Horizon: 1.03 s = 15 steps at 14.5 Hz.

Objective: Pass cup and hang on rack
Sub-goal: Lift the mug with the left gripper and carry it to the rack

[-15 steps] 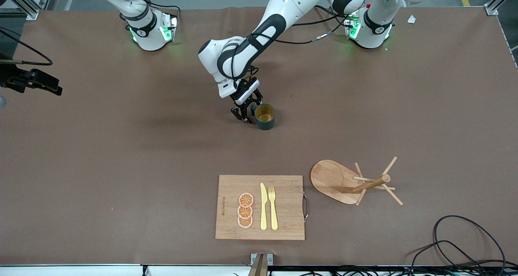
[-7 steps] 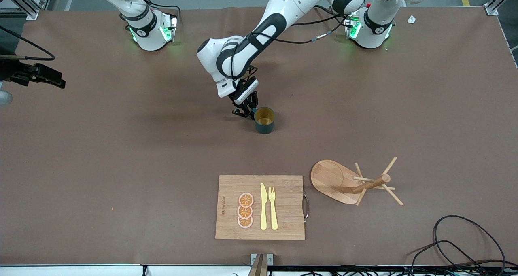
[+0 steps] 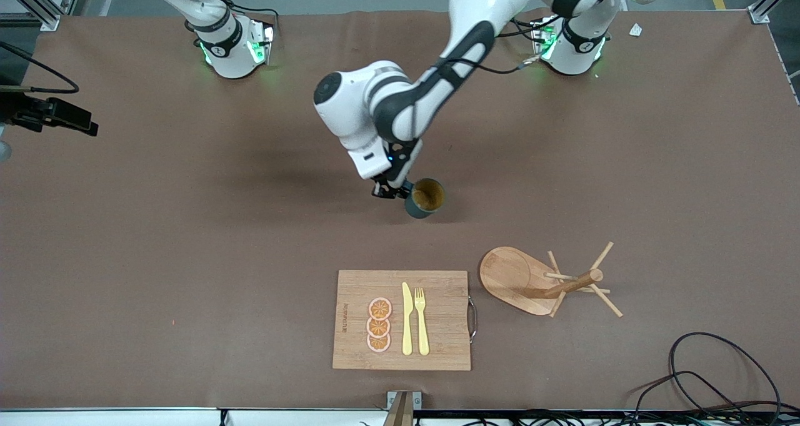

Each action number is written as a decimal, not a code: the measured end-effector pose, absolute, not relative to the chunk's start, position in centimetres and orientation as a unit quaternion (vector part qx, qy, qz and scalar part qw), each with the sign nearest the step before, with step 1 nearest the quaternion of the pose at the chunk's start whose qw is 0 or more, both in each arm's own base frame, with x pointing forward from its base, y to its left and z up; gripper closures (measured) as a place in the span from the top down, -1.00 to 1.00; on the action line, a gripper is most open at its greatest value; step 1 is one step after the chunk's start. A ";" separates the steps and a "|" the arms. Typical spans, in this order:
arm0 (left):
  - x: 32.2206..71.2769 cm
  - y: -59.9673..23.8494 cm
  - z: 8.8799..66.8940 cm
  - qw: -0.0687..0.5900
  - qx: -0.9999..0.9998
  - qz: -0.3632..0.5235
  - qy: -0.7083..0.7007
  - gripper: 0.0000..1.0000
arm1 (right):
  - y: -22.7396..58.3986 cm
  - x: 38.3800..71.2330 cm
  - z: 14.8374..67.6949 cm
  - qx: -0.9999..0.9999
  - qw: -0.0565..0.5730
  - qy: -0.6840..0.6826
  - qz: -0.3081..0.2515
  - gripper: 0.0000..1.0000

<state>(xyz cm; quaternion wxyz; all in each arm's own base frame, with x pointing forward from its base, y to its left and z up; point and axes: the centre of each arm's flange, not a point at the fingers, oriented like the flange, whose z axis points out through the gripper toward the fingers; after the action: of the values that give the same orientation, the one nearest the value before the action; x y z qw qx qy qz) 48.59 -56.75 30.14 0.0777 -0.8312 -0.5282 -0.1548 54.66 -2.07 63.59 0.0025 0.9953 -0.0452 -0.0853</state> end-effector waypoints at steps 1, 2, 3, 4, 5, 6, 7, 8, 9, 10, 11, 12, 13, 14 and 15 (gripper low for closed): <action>50.8 -55.1 32.3 0.059 -0.828 -0.129 -0.542 -0.59 | -2.1 54.5 63.9 0.996 0.002 -0.045 -0.083 1.00; 52.8 -53.4 34.0 0.040 -0.823 -0.106 -0.556 -0.59 | -2.1 54.2 64.2 0.996 0.002 -0.046 -0.079 1.00; 54.8 -51.7 35.5 0.015 -0.815 -0.082 -0.573 -0.59 | -2.1 53.8 64.6 0.996 0.002 -0.046 -0.075 1.00; 56.9 -50.0 36.9 -0.016 -0.805 -0.055 -0.591 -0.59 | -2.2 53.2 65.0 0.997 0.001 -0.046 -0.069 1.00; 59.0 -48.1 38.3 -0.050 -0.791 -0.030 -0.609 -0.59 | -2.2 52.7 65.4 0.997 0.001 -0.046 -0.063 1.00; 61.0 -46.1 39.6 -0.081 -0.780 -0.008 -0.621 -0.59 | -2.2 52.1 65.8 0.997 0.000 -0.046 -0.057 1.00; 62.7 -44.1 40.7 -0.110 -0.770 0.013 -0.629 -0.59 | -2.2 51.6 66.1 0.998 0.000 -0.046 -0.052 1.00; 64.1 -42.4 41.6 -0.136 -0.760 0.032 -0.635 -0.59 | -2.2 51.2 66.5 0.998 -0.001 -0.046 -0.048 1.00; 65.2 -41.0 42.3 -0.158 -0.752 0.052 -0.638 -0.59 | -2.3 50.9 66.7 0.998 -0.001 -0.046 -0.043 1.00; 66.1 -39.7 42.9 -0.180 -0.744 0.072 -0.639 -0.59 | -2.3 50.8 66.9 0.998 -0.001 -0.046 -0.039 1.00; 66.9 -38.6 43.5 -0.203 -0.733 0.089 -0.643 -0.59 | -2.3 50.7 67.0 0.998 -0.001 -0.046 -0.037 1.00; 67.6 -37.8 44.2 -0.230 -0.720 0.100 -0.647 -0.59 | -2.3 50.7 67.1 0.998 -0.001 -0.046 -0.036 1.00; 68.1 -37.2 44.7 -0.251 -0.710 0.106 -0.649 -0.59 | -2.3 50.6 67.2 0.998 -0.001 -0.046 -0.035 1.00; 68.3 -37.0 45.2 -0.267 -0.705 0.114 -0.647 -0.59 | -2.3 50.5 67.3 0.998 -0.001 -0.046 -0.034 1.00; 68.3 -37.1 45.7 -0.281 -0.702 0.126 -0.643 -0.59 | -2.3 50.5 67.4 0.998 -0.001 -0.046 -0.033 1.00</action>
<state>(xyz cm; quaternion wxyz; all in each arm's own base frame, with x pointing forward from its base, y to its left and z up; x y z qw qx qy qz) 68.28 -37.09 45.69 -0.2811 -0.7017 -0.6425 0.1258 50.47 -2.27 67.41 -0.0015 0.9984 -0.0462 -0.0327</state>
